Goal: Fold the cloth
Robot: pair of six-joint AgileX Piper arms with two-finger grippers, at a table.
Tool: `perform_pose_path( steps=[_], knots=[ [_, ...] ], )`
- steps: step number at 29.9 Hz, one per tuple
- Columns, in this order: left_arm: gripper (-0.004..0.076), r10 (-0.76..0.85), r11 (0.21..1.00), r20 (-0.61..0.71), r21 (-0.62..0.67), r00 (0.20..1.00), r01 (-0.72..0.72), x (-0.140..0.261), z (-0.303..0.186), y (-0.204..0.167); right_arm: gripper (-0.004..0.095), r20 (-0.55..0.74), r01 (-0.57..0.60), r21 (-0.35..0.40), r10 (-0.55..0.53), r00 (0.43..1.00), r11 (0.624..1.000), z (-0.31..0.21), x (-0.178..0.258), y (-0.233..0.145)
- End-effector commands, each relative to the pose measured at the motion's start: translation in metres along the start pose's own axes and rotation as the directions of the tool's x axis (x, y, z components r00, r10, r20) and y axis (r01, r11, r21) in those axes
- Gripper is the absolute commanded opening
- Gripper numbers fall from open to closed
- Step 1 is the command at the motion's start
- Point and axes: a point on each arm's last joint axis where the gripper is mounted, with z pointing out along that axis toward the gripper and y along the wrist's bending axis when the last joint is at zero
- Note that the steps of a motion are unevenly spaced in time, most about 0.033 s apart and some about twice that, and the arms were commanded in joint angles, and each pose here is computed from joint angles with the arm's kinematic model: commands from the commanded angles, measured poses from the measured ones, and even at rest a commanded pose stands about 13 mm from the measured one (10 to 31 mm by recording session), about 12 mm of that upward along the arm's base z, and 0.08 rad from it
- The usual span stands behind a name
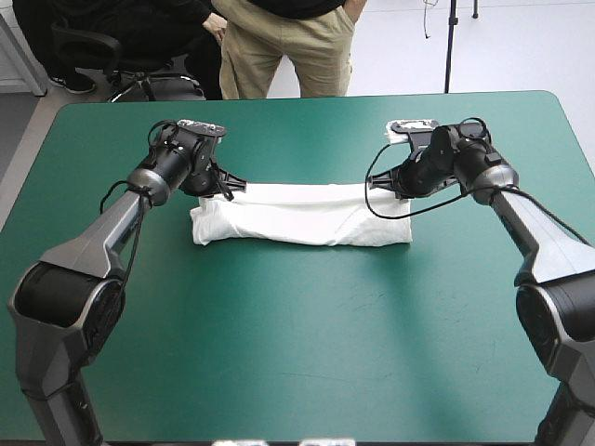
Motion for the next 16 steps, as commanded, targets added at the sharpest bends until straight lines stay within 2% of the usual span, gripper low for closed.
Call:
perform_pose_path(
  steps=[1,4,7,8,9,11,13,15,16],
  knots=[
    [0.0005,0.001,1.0,0.1,-0.014,0.995,0.001,-0.013,-0.018,0.006,0.0047,0.1,0.011,-0.002,-0.011,0.995,1.0,-0.018,-0.016,-0.001],
    [0.0156,0.055,0.998,0.078,0.003,0.995,-0.056,-0.012,-0.012,0.003,0.0241,0.09,0.008,-0.005,-0.008,0.996,1.0,-0.013,-0.017,-0.001],
    [0.0381,0.066,0.998,0.077,0.011,0.995,-0.067,-0.013,-0.017,0.003,0.0464,0.083,0.009,-0.005,-0.008,0.996,1.0,-0.014,-0.017,0.0],
    [0.0457,0.065,0.998,0.085,0.009,0.994,-0.066,-0.015,-0.022,0.004,0.0515,0.077,0.011,-0.004,-0.011,0.997,1.0,-0.017,-0.018,0.0],
    [0.0493,0.061,0.998,0.096,0.006,0.994,-0.062,-0.016,-0.027,0.005,0.0541,0.074,0.016,0.0,-0.016,0.997,1.0,-0.02,-0.018,0.0],
    [0.052,0.039,0.999,0.123,-0.017,0.992,-0.038,-0.02,-0.041,0.009,0.0536,0.074,0.031,0.017,-0.032,0.997,0.999,-0.03,-0.02,-0.001],
    [0.0501,0.029,0.999,0.161,-0.025,0.986,-0.025,-0.023,-0.059,0.013,0.052,0.071,0.06,0.024,-0.062,0.996,0.998,-0.042,-0.02,0.0],
    [0.0447,0.03,1.0,0.198,-0.011,0.98,-0.028,-0.025,-0.076,0.015,0.0503,0.078,0.078,0.025,-0.08,0.994,0.997,-0.057,-0.017,0.001],
    [0.0388,0.022,1.0,0.212,0.006,0.977,-0.024,-0.024,-0.084,0.014,0.0494,0.078,0.084,0.025,-0.085,0.993,0.996,-0.065,-0.016,0.002]
  ],
)
